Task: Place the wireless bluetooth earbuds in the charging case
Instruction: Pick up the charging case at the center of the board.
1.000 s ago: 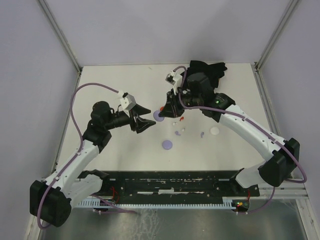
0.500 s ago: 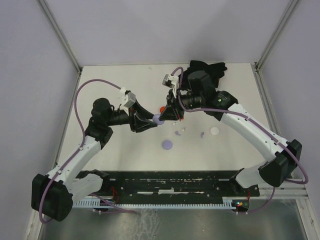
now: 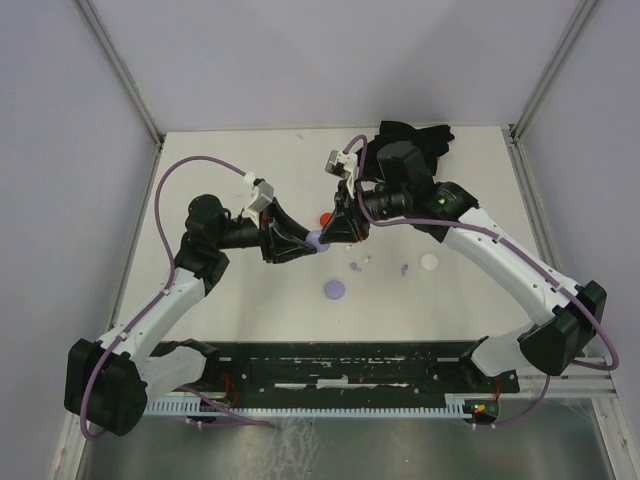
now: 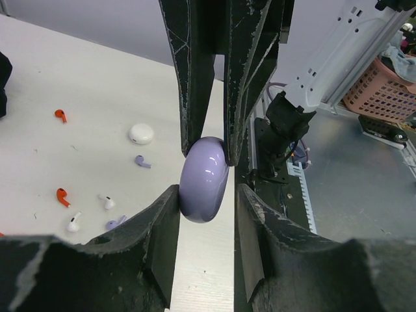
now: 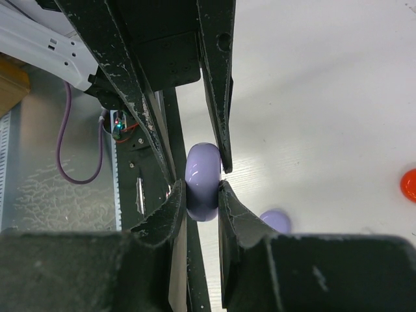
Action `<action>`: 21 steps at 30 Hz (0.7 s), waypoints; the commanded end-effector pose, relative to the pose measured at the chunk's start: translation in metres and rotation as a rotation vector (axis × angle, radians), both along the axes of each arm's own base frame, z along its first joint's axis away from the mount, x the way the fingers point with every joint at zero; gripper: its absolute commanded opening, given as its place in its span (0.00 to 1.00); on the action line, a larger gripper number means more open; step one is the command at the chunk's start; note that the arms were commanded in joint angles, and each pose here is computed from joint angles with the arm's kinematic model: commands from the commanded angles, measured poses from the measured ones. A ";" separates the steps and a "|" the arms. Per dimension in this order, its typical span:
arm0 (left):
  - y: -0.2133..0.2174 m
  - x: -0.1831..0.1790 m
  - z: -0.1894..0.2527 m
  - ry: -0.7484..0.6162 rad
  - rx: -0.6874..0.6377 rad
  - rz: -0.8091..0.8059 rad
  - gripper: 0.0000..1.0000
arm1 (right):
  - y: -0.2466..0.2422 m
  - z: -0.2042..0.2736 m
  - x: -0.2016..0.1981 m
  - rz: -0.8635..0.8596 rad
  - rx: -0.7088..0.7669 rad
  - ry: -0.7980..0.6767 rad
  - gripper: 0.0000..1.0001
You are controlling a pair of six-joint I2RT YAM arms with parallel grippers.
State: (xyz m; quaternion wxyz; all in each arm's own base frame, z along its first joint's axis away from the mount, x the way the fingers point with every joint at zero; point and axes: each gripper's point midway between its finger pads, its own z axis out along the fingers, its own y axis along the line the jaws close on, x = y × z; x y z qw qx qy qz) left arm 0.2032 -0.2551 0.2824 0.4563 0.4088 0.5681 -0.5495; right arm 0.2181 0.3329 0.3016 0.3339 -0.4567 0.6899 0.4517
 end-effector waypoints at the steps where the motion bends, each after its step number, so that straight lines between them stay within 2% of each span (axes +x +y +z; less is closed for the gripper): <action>1: -0.005 -0.014 0.010 -0.004 -0.017 -0.082 0.46 | 0.002 0.044 0.004 0.001 0.094 -0.146 0.02; 12: -0.005 -0.012 0.006 0.009 -0.015 -0.068 0.47 | 0.001 0.043 0.006 -0.015 0.097 -0.160 0.02; 18: -0.006 -0.011 0.009 -0.003 -0.019 -0.060 0.32 | 0.003 0.040 0.007 -0.013 0.093 -0.153 0.03; 20: -0.006 -0.009 0.011 -0.011 -0.024 -0.050 0.28 | 0.004 0.038 0.008 -0.014 0.089 -0.148 0.08; 21: -0.006 -0.008 0.012 -0.013 -0.027 -0.040 0.26 | 0.004 0.037 0.008 -0.019 0.085 -0.146 0.15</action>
